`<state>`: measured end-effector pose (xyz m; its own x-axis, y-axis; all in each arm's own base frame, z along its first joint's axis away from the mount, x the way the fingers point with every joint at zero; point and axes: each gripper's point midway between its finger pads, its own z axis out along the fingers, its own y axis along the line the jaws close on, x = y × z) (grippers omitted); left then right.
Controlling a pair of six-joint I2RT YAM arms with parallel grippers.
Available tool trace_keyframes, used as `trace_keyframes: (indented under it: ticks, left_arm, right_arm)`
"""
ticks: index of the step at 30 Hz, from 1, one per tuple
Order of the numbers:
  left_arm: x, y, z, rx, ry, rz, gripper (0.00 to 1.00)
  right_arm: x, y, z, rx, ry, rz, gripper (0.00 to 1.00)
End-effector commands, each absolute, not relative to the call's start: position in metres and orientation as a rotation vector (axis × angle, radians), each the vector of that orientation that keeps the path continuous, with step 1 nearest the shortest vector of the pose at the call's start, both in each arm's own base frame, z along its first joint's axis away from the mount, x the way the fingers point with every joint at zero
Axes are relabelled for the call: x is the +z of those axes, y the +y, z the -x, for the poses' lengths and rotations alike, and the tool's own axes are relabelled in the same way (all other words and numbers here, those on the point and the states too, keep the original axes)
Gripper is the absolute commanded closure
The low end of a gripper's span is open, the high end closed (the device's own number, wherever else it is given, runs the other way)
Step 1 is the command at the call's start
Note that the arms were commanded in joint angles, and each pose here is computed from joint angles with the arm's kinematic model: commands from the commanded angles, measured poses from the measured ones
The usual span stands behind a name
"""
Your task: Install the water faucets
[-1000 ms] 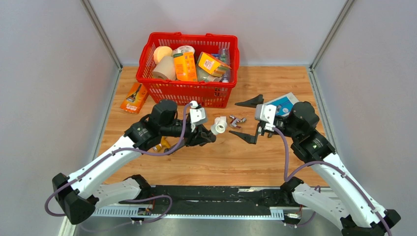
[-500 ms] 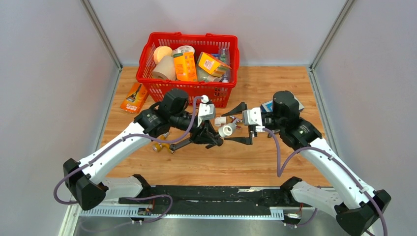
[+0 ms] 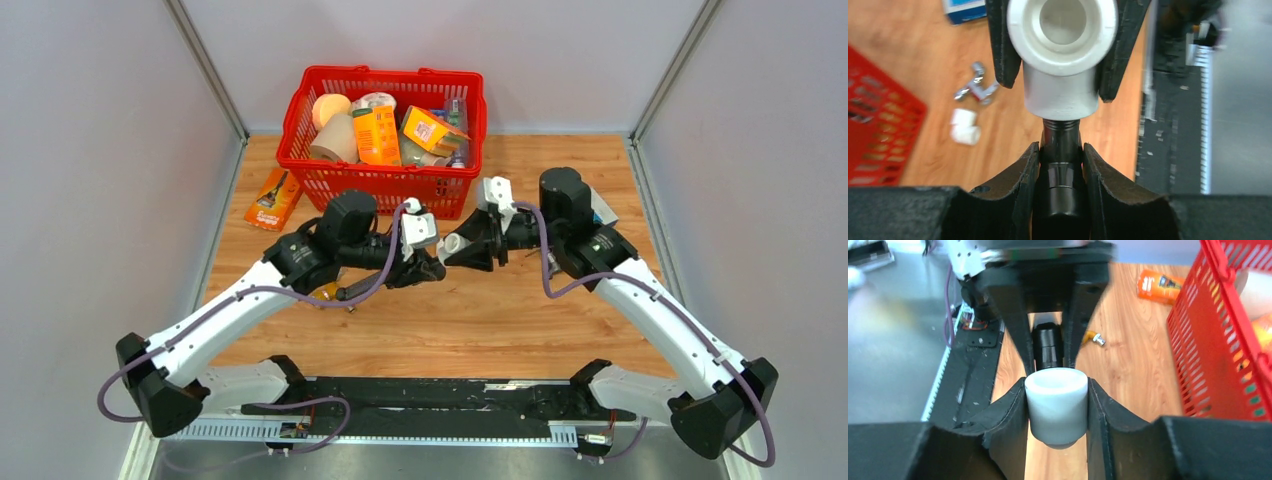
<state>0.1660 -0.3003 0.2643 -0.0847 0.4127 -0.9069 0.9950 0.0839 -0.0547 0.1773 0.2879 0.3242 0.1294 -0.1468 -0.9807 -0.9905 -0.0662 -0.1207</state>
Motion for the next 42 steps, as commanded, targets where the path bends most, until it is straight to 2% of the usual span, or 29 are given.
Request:
trace_keyframes:
  ticks: [1, 4, 6, 7, 8, 9, 10, 11, 12, 14, 15, 23, 24, 25, 29, 32, 38, 42]
  left_arm:
    - [0.323, -0.303, -0.199, -0.65, 1.432, -1.154, 1.0]
    - [0.329, -0.295, -0.212, -0.446, 1.403, -0.993, 1.0]
    - [0.334, -0.278, -0.226, -0.254, 1.403, -0.827, 1.0]
    - [0.347, -0.285, -0.221, -0.238, 1.347, -0.777, 1.0]
    - [0.338, -0.266, -0.231, -0.079, 1.375, -0.715, 1.0]
    - [0.347, -0.277, -0.223, -0.085, 1.332, -0.654, 1.0]
    - [0.344, -0.261, -0.227, 0.071, 1.33, -0.627, 1.0]
    - [0.347, -0.276, -0.218, 0.059, 1.293, -0.604, 1.0]
    - [0.343, -0.27, -0.218, 0.173, 1.278, -0.624, 1.0]
    - [0.342, -0.279, -0.215, 0.198, 1.263, -0.617, 1.0]
    - [0.336, -0.282, -0.215, 0.202, 1.273, -0.64, 1.0]
    - [0.308, -0.285, -0.212, -0.082, 1.358, -0.783, 1.0]
    - [0.309, -0.282, -0.213, -0.146, 1.36, -0.777, 1.0]
    - [0.295, -0.287, -0.206, -0.215, 1.381, -0.841, 1.0]
    - [0.287, -0.274, -0.201, -0.414, 1.421, -0.886, 1.0]
    - [0.282, -0.262, -0.198, -0.533, 1.453, -0.942, 1.0]
    - [0.294, -0.275, -0.163, -0.87, 1.405, -1.16, 1.0]
    - [0.307, -0.287, -0.144, -1.021, 1.344, -1.267, 1.0]
  right_arm:
    - [0.333, 0.293, -0.216, 1.109, 1.55, 1.041, 1.0]
    - [0.321, 0.282, -0.256, 1.052, 1.829, 0.583, 1.0]
    - [0.306, 0.275, -0.27, 1.048, 1.952, 0.323, 1.0]
    - [0.298, 0.271, -0.274, 1.06, 2.011, 0.178, 1.0]
    - [0.29, 0.269, -0.276, 1.063, 2.048, 0.086, 1.0]
    - [0.28, 0.266, -0.278, 1.054, 2.079, 0.009, 1.0]
    - [0.273, 0.265, -0.279, 1.057, 2.101, -0.058, 1.0]
    - [0.268, 0.264, -0.28, 1.057, 2.115, -0.092, 1.0]
    - [0.266, 0.264, -0.28, 1.06, 2.121, -0.114, 1.0]
    - [0.27, 0.263, -0.281, 1.066, 2.114, -0.135, 1.0]
    - [0.273, 0.262, -0.282, 1.063, 2.102, -0.134, 0.96]
    - [0.348, 0.247, -0.282, 1.023, 1.83, 0.058, 0.43]
    - [0.358, 0.243, -0.28, 1.007, 1.791, 0.088, 0.31]
    - [0.368, 0.241, -0.279, 0.983, 1.748, 0.135, 0.0]
    - [0.399, 0.228, -0.27, 0.846, 1.589, 0.336, 0.0]
    - [0.406, 0.232, -0.245, 0.761, 1.427, 0.667, 0.0]
    - [0.384, 0.241, -0.18, 0.67, 1.013, 1.232, 0.0]
    - [0.374, 0.241, -0.159, 0.662, 0.898, 1.379, 0.0]
